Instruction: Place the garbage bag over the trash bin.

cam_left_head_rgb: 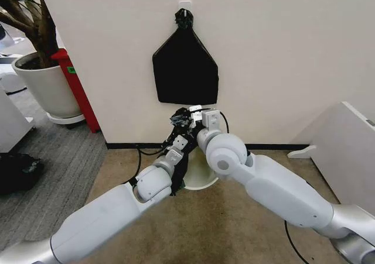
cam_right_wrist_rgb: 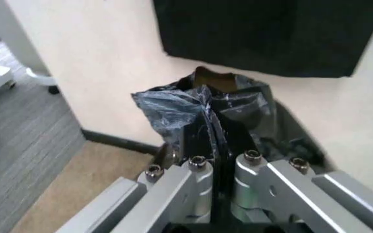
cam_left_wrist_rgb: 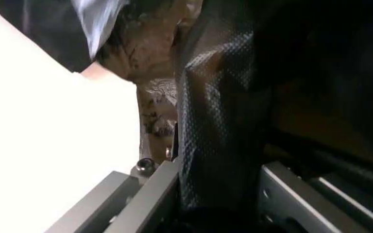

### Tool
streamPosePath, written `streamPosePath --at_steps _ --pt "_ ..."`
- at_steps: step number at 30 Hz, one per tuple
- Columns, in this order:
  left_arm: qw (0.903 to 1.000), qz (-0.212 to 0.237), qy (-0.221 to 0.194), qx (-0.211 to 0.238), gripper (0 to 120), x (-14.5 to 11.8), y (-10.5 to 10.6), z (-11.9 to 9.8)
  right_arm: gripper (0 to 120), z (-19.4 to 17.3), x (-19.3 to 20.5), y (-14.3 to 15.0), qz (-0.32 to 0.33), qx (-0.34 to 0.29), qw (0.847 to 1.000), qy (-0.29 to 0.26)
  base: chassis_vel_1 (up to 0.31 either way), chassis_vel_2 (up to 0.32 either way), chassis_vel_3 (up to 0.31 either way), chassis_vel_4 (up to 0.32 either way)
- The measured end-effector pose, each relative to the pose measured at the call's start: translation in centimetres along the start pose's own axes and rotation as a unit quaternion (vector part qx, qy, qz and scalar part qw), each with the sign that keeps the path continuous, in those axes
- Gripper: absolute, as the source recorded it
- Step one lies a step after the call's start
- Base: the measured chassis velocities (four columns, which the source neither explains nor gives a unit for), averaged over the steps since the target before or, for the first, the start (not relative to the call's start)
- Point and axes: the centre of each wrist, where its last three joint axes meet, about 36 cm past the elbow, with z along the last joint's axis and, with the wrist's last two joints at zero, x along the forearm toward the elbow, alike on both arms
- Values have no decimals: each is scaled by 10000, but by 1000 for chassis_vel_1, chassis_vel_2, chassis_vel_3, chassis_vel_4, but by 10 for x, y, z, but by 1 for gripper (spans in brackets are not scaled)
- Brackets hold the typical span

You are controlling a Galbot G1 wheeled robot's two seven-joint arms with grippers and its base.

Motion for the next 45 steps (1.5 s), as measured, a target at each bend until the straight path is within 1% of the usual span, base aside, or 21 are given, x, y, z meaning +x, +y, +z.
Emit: streamPosePath --at_steps 4,6,9,11,12,16,24,25,28,30,34,35,36,38,40,41,42,45 --pt "9998 23 19 194 0 1 2 -1 0 -4 4 -15 162 -75 9998 -52 0 0 0 0" --pt "9997 27 27 235 0 2 2 -1 0 -4 5 -17 184 -81 9998 -54 0 0 0 0" --pt "9982 96 101 577 0 4 3 -5 0 -5 9 -32 322 -157 9993 -44 0 0 0 0" --pt "9959 168 111 887 0 6 5 -9 0 -6 13 -49 492 -297 9983 33 0 0 0 0" --pt "9959 168 111 887 0 6 5 -9 0 -6 13 -49 492 -297 9983 33 0 0 0 0" --pt "9912 230 -5 1300 0 10 10 -9 0 -6 16 -76 808 -377 9959 140 0 0 0 0" --pt "9837 276 -187 1770 0 16 20 -3 0 -5 21 -102 1082 -403 9927 351 0 0 0 0" --pt "9792 297 -326 1981 0 21 28 2 0 -8 22 -113 1104 -516 9910 554 0 0 0 0" --pt "9742 262 -376 2212 0 25 36 7 0 -11 27 -122 1077 -653 9888 796 0 0 0 0" --pt "9725 263 -381 2281 0 26 38 8 0 -12 30 -125 1043 -673 9884 874 0 0 0 0" --pt "9625 278 -389 2669 0 32 46 12 0 -12 40 -133 951 -733 9866 1108 0 0 0 0" --pt "9625 278 -389 2669 0 32 46 12 0 -12 40 -133 951 -733 9866 1108 0 0 0 0" --pt "9603 277 -375 2750 0 33 48 13 0 -13 44 -134 950 -747 9866 1098 0 0 0 0" --pt "9571 262 -335 2865 0 34 49 15 0 -17 52 -131 960 -828 9872 971 0 0 0 0" --pt "9560 231 -320 2906 0 35 50 17 0 -25 61 -126 983 -964 9875 765 0 0 0 0" --pt "9560 231 -320 2906 0 35 50 17 0 -25 61 -126 983 -964 9875 765 0 0 0 0" --pt "9558 219 -310 2917 0 36 50 18 0 -30 69 -123 966 -1058 9878 613 0 0 0 0" --pt "9555 206 -288 2929 0 36 51 19 1 -43 93 -112 702 -1342 9880 291 0 0 0 0"
